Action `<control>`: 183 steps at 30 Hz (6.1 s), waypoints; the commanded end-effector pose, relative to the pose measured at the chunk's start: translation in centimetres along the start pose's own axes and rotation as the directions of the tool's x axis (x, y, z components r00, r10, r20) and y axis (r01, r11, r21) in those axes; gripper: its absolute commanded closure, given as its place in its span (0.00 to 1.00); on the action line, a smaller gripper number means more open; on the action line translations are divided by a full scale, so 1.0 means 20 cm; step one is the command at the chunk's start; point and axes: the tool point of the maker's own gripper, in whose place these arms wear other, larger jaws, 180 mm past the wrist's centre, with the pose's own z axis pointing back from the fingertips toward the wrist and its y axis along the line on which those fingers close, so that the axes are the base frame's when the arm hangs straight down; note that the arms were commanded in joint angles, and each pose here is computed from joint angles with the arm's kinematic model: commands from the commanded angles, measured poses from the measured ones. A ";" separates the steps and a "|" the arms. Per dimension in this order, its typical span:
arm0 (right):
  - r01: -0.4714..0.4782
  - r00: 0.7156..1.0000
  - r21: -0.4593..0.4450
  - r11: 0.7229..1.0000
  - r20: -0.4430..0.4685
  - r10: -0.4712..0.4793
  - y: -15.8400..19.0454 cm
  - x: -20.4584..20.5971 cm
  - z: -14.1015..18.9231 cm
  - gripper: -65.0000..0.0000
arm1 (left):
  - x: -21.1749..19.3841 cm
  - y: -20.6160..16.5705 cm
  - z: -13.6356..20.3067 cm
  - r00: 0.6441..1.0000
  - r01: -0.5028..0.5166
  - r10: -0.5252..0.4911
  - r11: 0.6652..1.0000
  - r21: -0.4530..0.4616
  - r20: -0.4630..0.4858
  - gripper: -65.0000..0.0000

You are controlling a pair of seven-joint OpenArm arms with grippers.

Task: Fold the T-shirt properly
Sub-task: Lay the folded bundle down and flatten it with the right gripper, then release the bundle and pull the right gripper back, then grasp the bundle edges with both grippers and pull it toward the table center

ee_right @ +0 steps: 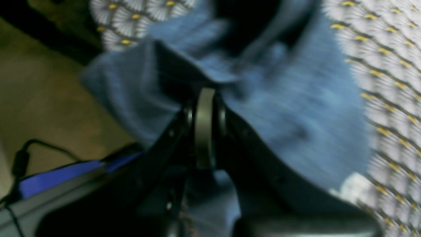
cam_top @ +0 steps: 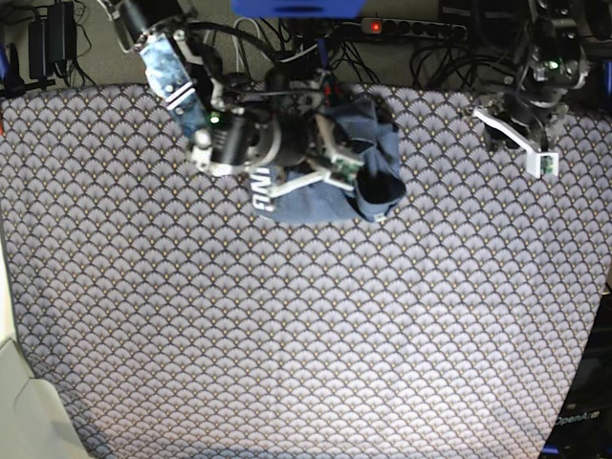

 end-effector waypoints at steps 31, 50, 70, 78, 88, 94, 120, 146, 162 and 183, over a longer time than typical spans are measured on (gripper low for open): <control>-0.050 0.994 0.062 0.997 0.099 0.043 -0.10 0.21 -0.18 1.00 | -0.03 0.02 0.04 1.000 0.017 -0.017 1.000 0.012 0.000 0.70; -0.132 0.981 -0.020 0.991 0.144 0.133 -0.23 0.38 -0.08 1.00 | -0.04 0.10 0.07 1.000 -0.002 0.002 0.999 0.049 -0.004 0.71; -0.114 0.980 -0.016 0.993 0.162 0.115 -0.30 0.44 -0.13 1.00 | -0.04 0.09 0.07 1.000 -0.001 0.001 0.999 0.044 -0.004 0.71; -0.095 0.989 -0.134 0.986 0.103 0.109 -0.41 0.24 0.08 1.00 | -0.05 0.05 0.06 1.000 -0.032 0.032 0.999 0.030 0.000 0.71; 0.025 0.999 -0.125 0.992 0.035 -0.020 -0.45 -0.12 0.07 1.00 | -0.05 -0.09 0.02 1.000 -0.029 0.029 0.999 -0.033 -0.002 0.71; 0.055 0.998 -0.111 0.992 0.041 -0.051 -0.43 -0.18 0.05 1.00 | -0.06 -0.10 0.02 1.000 -0.021 0.021 0.999 -0.039 -0.009 0.71; 0.195 0.981 -0.132 0.972 0.037 -0.192 -0.20 -0.38 0.18 1.00 | -0.11 -0.24 -0.01 0.999 0.026 -0.031 0.993 -0.113 -0.043 0.71; 0.180 0.982 -0.349 0.920 0.110 -0.151 -0.40 -0.34 0.53 1.00 | -0.31 -0.64 -0.13 0.976 0.099 -0.156 0.939 -0.329 -0.152 0.71; 0.191 0.981 -0.343 0.920 0.093 -0.169 -0.41 -0.38 0.51 1.00 | -0.04 -0.66 -0.45 0.992 -0.018 -0.018 0.957 -0.288 -0.121 0.71; 0.240 0.964 -0.307 0.921 -0.041 -0.265 -0.50 -0.56 0.24 1.00 | 0.34 -1.04 -0.69 0.991 -0.136 0.129 0.910 -0.392 -0.045 0.71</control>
